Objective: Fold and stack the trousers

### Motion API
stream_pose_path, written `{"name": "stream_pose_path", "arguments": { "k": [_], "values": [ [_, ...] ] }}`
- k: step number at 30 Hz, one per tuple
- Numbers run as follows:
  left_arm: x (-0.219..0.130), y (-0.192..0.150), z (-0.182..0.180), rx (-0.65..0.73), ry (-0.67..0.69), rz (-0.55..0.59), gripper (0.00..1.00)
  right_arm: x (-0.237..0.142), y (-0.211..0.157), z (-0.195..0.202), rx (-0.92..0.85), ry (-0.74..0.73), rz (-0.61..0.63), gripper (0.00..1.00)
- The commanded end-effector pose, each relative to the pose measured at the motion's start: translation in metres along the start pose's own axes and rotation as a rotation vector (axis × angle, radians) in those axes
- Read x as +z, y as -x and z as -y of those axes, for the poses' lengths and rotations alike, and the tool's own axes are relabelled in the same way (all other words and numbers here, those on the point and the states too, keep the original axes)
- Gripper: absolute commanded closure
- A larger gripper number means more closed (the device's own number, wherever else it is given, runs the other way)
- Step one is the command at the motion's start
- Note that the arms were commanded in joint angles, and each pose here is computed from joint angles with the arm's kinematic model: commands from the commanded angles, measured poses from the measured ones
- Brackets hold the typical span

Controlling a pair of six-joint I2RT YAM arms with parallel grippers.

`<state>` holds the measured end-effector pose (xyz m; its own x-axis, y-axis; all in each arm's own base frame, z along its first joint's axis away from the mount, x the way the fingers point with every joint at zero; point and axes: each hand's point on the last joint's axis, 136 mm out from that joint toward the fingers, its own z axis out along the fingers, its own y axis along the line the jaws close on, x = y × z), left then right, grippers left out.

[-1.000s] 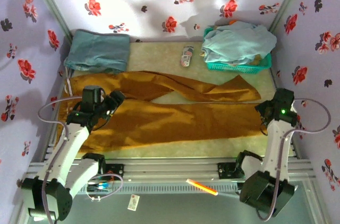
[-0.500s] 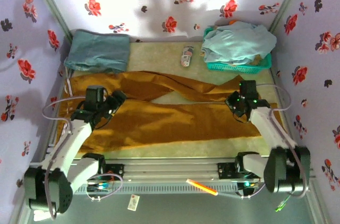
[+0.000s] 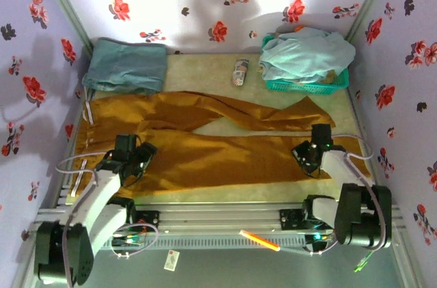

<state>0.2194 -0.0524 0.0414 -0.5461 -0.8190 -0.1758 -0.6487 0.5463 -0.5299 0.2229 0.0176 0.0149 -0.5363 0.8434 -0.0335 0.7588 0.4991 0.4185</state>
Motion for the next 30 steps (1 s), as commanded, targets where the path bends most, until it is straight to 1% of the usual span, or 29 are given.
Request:
{"name": "stream_pose_path", "arguments": {
  "k": [1,3,4,5,7,8,9,11,13,14,16,18,19,22,23,25,26,27,28,29,30],
  "values": [
    [-0.005,-0.018,-0.034,-0.056,0.088,-0.051,0.33,-0.002,-0.025,0.033,0.064,-0.048,-0.135,1.0],
    [-0.013,-0.021,-0.039,-0.06,0.089,-0.053,0.33,-0.009,-0.02,0.041,0.054,-0.08,-0.119,0.99],
    [-0.016,-0.022,-0.042,-0.056,0.095,-0.048,0.33,-0.013,-0.018,0.039,0.059,-0.069,-0.117,1.0],
    [-0.021,-0.021,-0.044,-0.055,0.103,-0.043,0.33,-0.017,-0.015,0.034,0.063,-0.046,-0.117,0.99],
    [-0.029,-0.018,-0.036,-0.04,0.08,-0.033,0.33,-0.029,-0.003,0.016,0.05,0.004,-0.09,0.97],
    [-0.033,-0.015,-0.029,-0.029,0.064,-0.026,0.33,-0.035,0.007,-0.001,0.028,0.059,-0.062,0.93],
    [-0.037,-0.011,-0.02,-0.013,0.046,-0.018,0.33,-0.04,0.018,-0.019,0.02,0.111,-0.032,0.85],
    [-0.04,0.0,0.003,0.02,0.008,0.0,0.32,-0.049,0.038,-0.051,0.024,0.184,0.012,0.79],
    [-0.039,0.011,0.027,0.053,-0.01,0.009,0.32,-0.049,0.053,-0.082,0.002,0.227,0.045,0.66],
    [-0.037,0.016,0.04,0.067,-0.021,0.005,0.33,-0.046,0.057,-0.097,-0.004,0.232,0.053,0.6],
    [-0.031,0.023,0.065,0.097,-0.042,-0.002,0.33,-0.035,0.061,-0.128,-0.009,0.272,0.043,0.57],
    [-0.023,0.027,0.084,0.121,-0.053,-0.01,0.33,-0.02,0.062,-0.158,0.006,0.328,0.007,0.53],
    [-0.02,0.027,0.09,0.131,-0.057,-0.015,0.33,-0.014,0.065,-0.166,0.008,0.33,0.006,0.51],
    [-0.009,0.023,0.099,0.144,-0.064,-0.035,0.33,0.011,0.066,-0.182,0.032,0.306,-0.025,0.4],
    [-0.006,0.022,0.098,0.141,-0.065,-0.04,0.33,0.021,0.065,-0.185,0.04,0.295,-0.034,0.38],
    [0.0,0.02,0.095,0.13,-0.067,-0.044,0.32,0.037,0.068,-0.188,0.058,0.281,-0.038,0.39],
    [0.002,0.02,0.094,0.129,-0.07,-0.046,0.32,0.043,0.072,-0.19,0.061,0.275,-0.032,0.42],
    [0.003,0.019,0.094,0.128,-0.07,-0.047,0.32,0.048,0.076,-0.192,0.06,0.272,-0.026,0.51],
    [0.005,0.019,0.093,0.131,-0.07,-0.049,0.32,0.052,0.078,-0.195,0.063,0.274,-0.03,0.62],
    [0.006,0.018,0.093,0.133,-0.069,-0.051,0.32,0.054,0.08,-0.2,0.06,0.288,-0.033,0.8],
    [0.006,0.018,0.093,0.139,-0.069,-0.052,0.32,0.053,0.082,-0.203,0.059,0.292,-0.029,0.9]
  ]
}}
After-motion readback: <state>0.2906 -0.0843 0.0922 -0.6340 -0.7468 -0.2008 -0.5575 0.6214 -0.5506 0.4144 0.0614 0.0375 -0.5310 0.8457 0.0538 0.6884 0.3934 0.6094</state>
